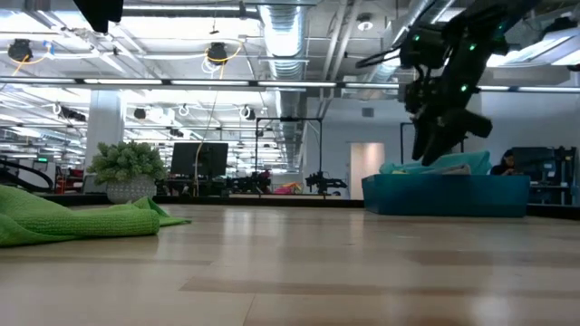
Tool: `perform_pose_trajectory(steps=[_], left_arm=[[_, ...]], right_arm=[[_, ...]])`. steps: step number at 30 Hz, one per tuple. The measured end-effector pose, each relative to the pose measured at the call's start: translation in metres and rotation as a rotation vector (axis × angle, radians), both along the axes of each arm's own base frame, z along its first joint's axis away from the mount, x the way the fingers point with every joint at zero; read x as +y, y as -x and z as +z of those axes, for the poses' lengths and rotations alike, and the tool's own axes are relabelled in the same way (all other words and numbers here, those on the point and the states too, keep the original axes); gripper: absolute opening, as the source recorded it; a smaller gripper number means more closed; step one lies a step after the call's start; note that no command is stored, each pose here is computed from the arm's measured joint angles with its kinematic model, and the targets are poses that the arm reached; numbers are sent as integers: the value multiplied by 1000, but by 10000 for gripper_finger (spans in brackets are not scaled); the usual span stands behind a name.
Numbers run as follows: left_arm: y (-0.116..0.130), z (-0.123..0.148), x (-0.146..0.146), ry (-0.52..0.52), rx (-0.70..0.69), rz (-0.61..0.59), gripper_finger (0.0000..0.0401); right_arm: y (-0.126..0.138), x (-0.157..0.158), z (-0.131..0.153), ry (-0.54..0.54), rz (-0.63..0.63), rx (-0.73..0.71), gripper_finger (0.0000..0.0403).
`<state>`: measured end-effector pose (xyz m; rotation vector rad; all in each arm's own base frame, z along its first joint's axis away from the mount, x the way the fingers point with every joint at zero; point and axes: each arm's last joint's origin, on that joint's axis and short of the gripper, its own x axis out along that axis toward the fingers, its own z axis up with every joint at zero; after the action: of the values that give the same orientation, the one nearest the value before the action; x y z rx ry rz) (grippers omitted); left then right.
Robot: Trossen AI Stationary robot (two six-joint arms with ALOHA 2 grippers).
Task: Fold microfiber towels
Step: Fold the green microfiber cloth
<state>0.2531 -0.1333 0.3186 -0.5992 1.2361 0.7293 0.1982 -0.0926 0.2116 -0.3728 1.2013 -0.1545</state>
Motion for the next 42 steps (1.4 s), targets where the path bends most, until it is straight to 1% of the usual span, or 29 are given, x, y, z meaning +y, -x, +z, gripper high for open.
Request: perform_pose_trajectory(steps=[2, 5, 10, 12, 16, 18, 21, 24, 26, 28, 33, 34, 35, 39, 42], left_arm=[[0, 0, 0, -1, -2, 0, 137], [0, 0, 0, -1, -1, 1, 137], [0, 0, 0, -3, -3, 1, 137], [-1, 0, 1, -35, -26, 5, 137], [-8, 2, 2, -147, -143, -19, 137], [-11, 3, 3, -171, -172, -29, 137], [-11, 3, 4, -172, -169, -26, 137], [-11, 3, 4, -163, -165, -26, 137], [-11, 3, 4, -153, -160, -27, 137], [-11, 3, 4, -147, -157, -28, 137], [-11, 3, 4, -147, -155, -32, 137], [-11, 3, 4, -149, -154, -36, 137], [-11, 3, 4, -149, -153, -39, 137], [-11, 3, 4, -150, -152, -42, 137], [-11, 3, 4, -150, -152, -43, 137]], right_arm=[[-4, -4, -5, 13, -5, 13, 209], [-8, -11, -11, 76, -57, 51, 209], [-12, -15, -26, 69, -57, 132, 209], [-14, -16, -32, 64, -41, 161, 209], [-18, -17, -41, 49, -43, 193, 209], [-19, -18, -45, 46, -51, 202, 208], [-21, -19, -48, 65, -79, 215, 199], [-21, -20, -48, 96, -94, 226, 178], [-22, -20, -47, 108, -92, 216, 155], [-22, -19, -43, 116, -91, 196, 123], [-22, -13, -37, 130, -63, 172, 25], [-23, -11, -35, 133, -57, 164, 15], [-24, -9, -34, 135, -48, 161, 13], [-32, -1, -23, 134, -33, 132, 27], [-38, 6, -17, 119, -23, 93, 19]])
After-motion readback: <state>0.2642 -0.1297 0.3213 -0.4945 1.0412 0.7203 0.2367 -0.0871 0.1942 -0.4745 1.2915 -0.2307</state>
